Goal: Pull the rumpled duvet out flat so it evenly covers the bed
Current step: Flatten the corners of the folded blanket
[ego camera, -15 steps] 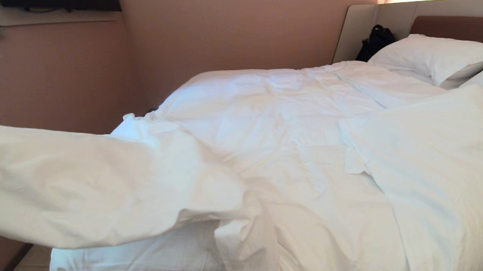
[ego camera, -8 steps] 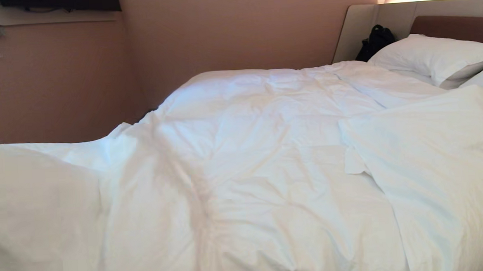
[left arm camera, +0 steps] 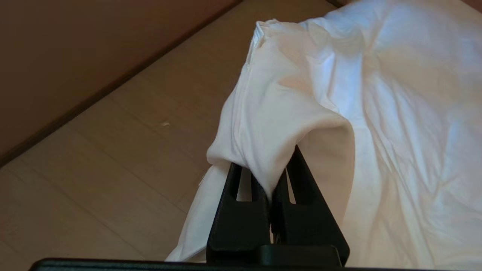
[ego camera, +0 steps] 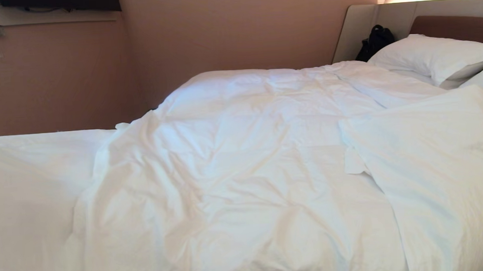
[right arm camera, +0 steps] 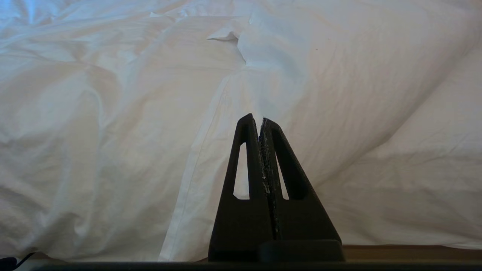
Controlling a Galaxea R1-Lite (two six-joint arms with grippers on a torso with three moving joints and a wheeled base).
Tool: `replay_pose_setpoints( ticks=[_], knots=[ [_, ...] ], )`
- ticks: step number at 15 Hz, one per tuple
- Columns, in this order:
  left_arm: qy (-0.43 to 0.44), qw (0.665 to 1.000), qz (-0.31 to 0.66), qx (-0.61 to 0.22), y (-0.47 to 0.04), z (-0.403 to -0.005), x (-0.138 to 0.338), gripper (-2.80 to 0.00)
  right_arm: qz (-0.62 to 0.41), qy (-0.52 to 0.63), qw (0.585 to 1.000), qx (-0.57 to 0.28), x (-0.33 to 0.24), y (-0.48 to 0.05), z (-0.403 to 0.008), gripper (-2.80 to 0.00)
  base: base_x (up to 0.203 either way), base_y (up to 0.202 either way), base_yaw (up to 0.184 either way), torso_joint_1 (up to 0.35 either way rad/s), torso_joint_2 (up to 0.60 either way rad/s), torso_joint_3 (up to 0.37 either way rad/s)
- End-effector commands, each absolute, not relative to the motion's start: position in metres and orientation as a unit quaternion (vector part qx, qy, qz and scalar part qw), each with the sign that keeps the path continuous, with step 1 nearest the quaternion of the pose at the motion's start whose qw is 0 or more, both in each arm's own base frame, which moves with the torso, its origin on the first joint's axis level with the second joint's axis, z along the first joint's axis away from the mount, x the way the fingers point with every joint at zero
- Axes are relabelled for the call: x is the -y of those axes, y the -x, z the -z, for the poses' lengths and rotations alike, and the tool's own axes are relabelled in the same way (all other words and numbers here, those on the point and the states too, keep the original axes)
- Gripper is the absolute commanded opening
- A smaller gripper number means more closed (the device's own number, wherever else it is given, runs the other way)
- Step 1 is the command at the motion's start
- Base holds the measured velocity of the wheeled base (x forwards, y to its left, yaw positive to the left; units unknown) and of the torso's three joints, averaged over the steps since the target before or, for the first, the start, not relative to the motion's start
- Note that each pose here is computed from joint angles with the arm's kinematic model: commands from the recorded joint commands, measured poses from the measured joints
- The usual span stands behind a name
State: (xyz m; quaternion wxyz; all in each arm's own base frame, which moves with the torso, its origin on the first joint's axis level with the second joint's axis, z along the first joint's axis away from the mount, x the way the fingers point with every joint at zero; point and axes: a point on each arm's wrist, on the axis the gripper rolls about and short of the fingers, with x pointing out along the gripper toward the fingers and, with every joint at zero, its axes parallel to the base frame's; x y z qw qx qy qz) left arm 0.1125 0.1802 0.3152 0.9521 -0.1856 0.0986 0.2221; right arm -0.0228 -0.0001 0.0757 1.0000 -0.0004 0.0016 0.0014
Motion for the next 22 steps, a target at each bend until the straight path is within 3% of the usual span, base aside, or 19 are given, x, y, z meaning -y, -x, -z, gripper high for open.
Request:
replay_pose_setpoints(
  ticks=[1, 22],
  knots=[
    [0.177, 0.948, -0.246, -0.092, -0.107, -0.319, -0.175, -2.80, -0.002, 0.001, 1.000, -0.002, 0.000, 0.023, -0.076, -2.80, 0.000, 0.000, 0.000, 0.000, 0.00, 0.000],
    [0.259, 0.857, -0.401, -0.193, -0.119, -0.239, -0.268, -2.80, -0.002, 0.001, 1.000, -0.002, 0.000, 0.023, -0.076, -2.80, 0.000, 0.000, 0.000, 0.000, 0.00, 0.000]
  ],
)
